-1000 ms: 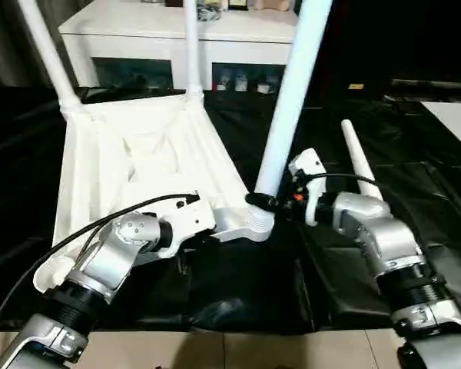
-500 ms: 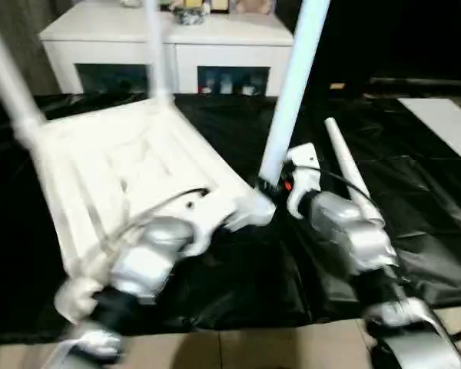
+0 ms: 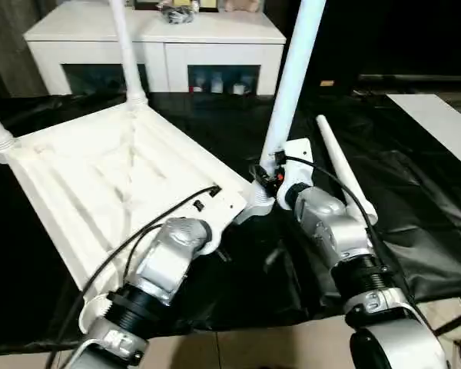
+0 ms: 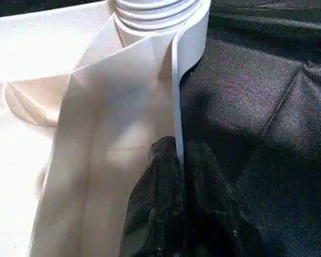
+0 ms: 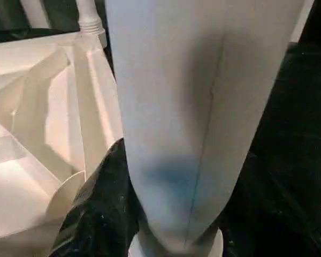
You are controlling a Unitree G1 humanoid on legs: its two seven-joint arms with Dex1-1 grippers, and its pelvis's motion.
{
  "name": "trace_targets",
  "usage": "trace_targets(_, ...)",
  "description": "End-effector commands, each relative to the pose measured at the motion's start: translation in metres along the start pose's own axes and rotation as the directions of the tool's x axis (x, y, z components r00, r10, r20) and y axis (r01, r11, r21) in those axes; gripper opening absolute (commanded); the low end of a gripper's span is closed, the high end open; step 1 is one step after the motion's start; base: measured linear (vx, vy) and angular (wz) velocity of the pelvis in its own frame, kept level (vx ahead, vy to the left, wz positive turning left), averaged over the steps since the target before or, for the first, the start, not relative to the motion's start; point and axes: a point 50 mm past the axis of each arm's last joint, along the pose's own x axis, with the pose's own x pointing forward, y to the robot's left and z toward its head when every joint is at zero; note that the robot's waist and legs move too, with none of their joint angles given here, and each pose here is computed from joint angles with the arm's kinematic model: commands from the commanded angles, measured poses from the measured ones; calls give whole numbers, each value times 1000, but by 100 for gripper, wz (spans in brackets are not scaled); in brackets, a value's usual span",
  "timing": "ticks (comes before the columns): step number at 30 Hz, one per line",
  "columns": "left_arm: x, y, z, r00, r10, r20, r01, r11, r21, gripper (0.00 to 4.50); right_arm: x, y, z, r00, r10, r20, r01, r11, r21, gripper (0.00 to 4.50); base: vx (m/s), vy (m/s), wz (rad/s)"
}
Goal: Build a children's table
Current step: Rotate leg to tighten
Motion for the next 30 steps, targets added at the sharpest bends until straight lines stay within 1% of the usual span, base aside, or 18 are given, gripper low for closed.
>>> trace_targets(1,-7,2,24,994,-2,113,-7,997,80,0,-7,-7,-38,989,-16,-148,26,998,64,183,0,0,0)
trace_targets(2,-7,2,23,994,-1,112,-8,997,81,0,-7,-8,-36,990,-17,-138,26,998,61,239,0,0,0)
trace_targets(3,-8,3,22,994,-1,111,-8,997,83,0,-7,-9,-34,992,-17,-124,24,998,55,239,0,0,0)
trace_targets(4,-8,4,21,994,-1,110,-8,996,84,0,-7,-10,-32,993,-16,-114,22,998,53,253,0,0,0)
trace_targets(6,-9,4,19,994,-2,108,-8,996,86,0,-7,-12,-29,995,-12,-102,18,998,59,262,0,0,0)
trace_targets(7,-9,4,19,994,-2,107,-8,996,86,0,-7,-13,-28,995,-6,-96,12,998,60,273,0,0,0)
trace_targets(8,-10,5,18,994,-2,107,-7,996,88,0,-8,-13,-23,997,23,-71,-19,998,59,294,0,0,0)
trace_targets(9,-10,6,18,994,-2,107,-7,996,89,0,-9,-13,-20,997,51,-55,-49,997,54,294,0,0,0)
trace_targets(11,-10,7,18,994,-5,113,-6,996,94,0,-10,-13,-16,995,91,-38,-90,995,40,308,0,0,0)
trace_targets(16,-11,8,18,993,-18,118,4,993,120,0,-16,-12,-10,982,189,-20,-189,982,1,355,0,0,0)
trace_targets(19,-13,9,17,991,-44,126,25,989,145,0,-25,-11,-6,959,285,-10,-285,958,-17,378,16,-18,3)
trace_targets(20,-15,8,16,989,-72,129,51,986,161,0,-32,-13,-5,944,331,-12,-331,943,-30,390,0,0,0)
trace_targets(22,-17,7,14,986,-111,126,87,979,183,0,-40,-16,-4,924,380,-29,-381,923,-56,399,0,0,0)
trace_targets(23,-18,7,13,984,-124,128,98,976,194,0,-42,-17,-4,918,395,-33,-397,916,-62,413,0,0,0)
trace_targets(24,-18,7,13,984,-124,128,98,976,194,0,-42,-17,-4,918,395,-33,-397,916,-62,413,0,0,0)
trace_targets(26,-19,7,12,982,-143,127,117,974,195,0,-45,-19,-4,912,407,-40,-409,910,-66,432,0,0,0)
trace_targets(28,-26,8,7,964,-237,123,204,951,233,0,-58,-27,-3,877,474,-82,-480,873,-89,441,0,0,0)
trace_targets(30,-32,9,3,948,-301,100,266,927,265,0,-66,-32,-4,857,501,-119,-512,852,-109,447,0,0,0)
